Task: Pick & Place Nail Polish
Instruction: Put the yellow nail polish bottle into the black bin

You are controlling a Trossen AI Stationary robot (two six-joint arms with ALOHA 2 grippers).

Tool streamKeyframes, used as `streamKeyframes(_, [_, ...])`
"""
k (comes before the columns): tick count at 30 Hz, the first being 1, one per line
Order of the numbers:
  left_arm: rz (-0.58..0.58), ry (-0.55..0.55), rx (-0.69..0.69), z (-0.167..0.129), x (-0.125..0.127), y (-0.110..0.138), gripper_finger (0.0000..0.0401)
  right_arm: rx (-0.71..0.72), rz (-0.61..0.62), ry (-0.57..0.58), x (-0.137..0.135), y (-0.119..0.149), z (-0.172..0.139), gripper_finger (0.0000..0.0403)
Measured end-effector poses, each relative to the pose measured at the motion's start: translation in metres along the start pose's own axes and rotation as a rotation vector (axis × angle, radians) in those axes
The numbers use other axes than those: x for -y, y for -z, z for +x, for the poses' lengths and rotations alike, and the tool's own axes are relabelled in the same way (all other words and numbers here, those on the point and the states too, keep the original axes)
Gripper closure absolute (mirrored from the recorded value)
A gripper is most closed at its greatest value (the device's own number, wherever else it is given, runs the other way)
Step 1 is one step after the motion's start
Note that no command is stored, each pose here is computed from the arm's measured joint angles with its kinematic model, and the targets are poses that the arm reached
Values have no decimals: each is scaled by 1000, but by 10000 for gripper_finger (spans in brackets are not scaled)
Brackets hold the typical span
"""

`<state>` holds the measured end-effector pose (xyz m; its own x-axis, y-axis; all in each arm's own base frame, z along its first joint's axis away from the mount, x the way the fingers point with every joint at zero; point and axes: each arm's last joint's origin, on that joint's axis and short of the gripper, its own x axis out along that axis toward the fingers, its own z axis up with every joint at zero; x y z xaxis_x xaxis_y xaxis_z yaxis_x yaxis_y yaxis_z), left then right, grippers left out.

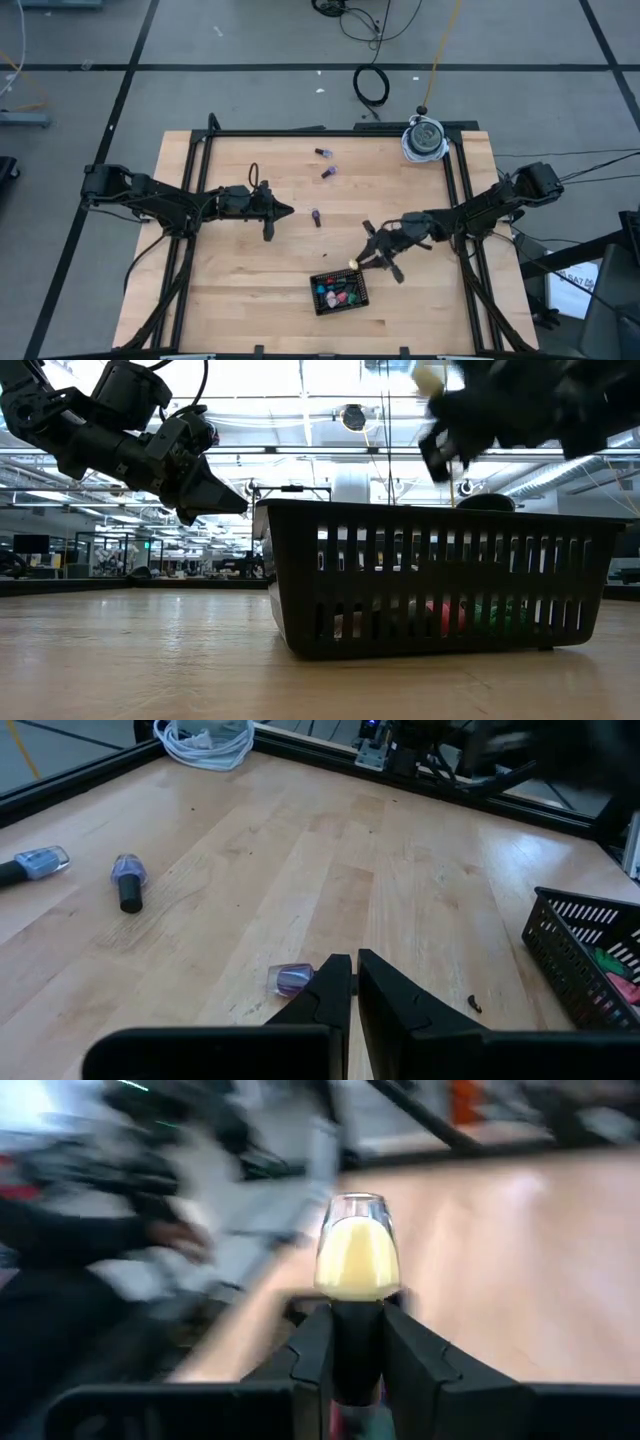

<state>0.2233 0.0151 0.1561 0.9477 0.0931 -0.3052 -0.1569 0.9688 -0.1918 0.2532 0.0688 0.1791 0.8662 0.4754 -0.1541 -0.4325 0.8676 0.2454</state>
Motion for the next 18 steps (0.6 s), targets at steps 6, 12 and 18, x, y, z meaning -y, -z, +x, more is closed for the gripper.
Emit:
streamKeyframes(6, [0,0,0,0,0,0,382,-14,-42,368,12,6,-2,354])
streamKeyframes(12, [0,0,0,0,0,0,382,142,-274,451,1,-10,-1,354])
streamKeyframes(18, [0,1,3,0,0,0,382,87,-275,496,1,-5,0,354])
